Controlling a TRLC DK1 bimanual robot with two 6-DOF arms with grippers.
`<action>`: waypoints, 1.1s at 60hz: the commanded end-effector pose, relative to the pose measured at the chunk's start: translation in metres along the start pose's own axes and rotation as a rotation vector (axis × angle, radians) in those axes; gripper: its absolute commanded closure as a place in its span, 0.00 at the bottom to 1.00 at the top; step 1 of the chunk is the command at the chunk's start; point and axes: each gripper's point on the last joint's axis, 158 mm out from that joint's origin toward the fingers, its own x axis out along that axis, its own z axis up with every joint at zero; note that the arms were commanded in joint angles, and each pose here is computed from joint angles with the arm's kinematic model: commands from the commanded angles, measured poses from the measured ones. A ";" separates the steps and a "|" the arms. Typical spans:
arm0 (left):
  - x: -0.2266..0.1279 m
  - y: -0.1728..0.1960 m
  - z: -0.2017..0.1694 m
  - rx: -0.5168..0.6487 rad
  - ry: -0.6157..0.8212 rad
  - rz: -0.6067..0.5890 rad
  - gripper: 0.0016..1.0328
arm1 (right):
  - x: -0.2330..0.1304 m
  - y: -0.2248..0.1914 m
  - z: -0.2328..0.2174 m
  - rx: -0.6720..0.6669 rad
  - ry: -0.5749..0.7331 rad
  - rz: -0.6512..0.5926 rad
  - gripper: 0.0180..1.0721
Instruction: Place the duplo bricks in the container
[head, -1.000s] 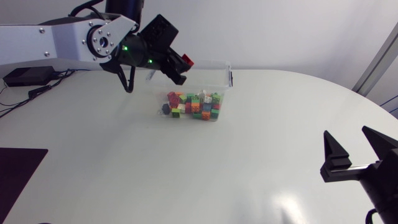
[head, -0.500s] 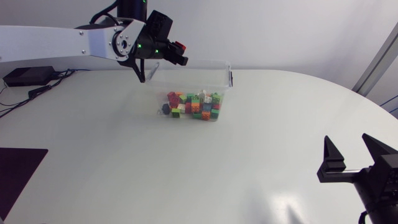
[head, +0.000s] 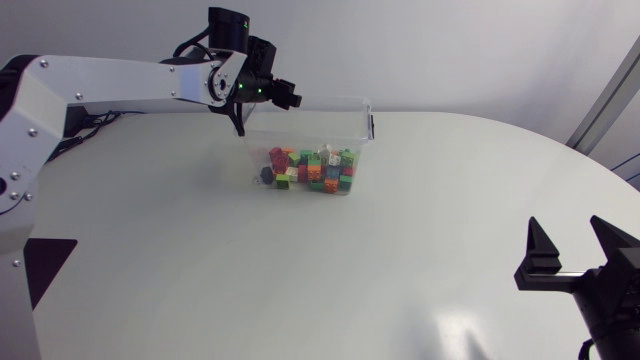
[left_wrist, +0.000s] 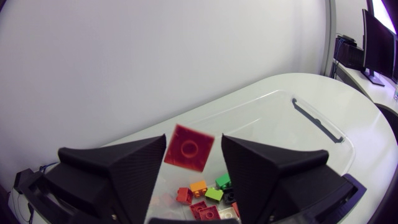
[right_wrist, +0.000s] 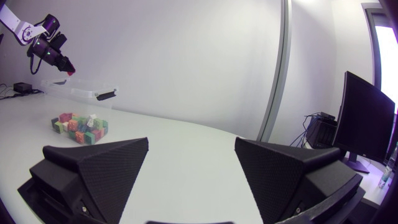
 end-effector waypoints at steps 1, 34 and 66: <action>0.002 0.001 -0.001 -0.035 0.000 0.011 0.04 | 0.001 0.003 -0.008 0.015 0.006 0.006 0.05; -0.179 0.058 0.056 -0.111 -0.157 0.151 0.04 | 0.001 0.008 -0.009 0.003 0.009 0.033 0.05; -0.330 0.067 0.000 -0.081 -0.351 0.297 0.04 | 0.001 0.006 -0.009 -0.017 0.010 0.025 0.05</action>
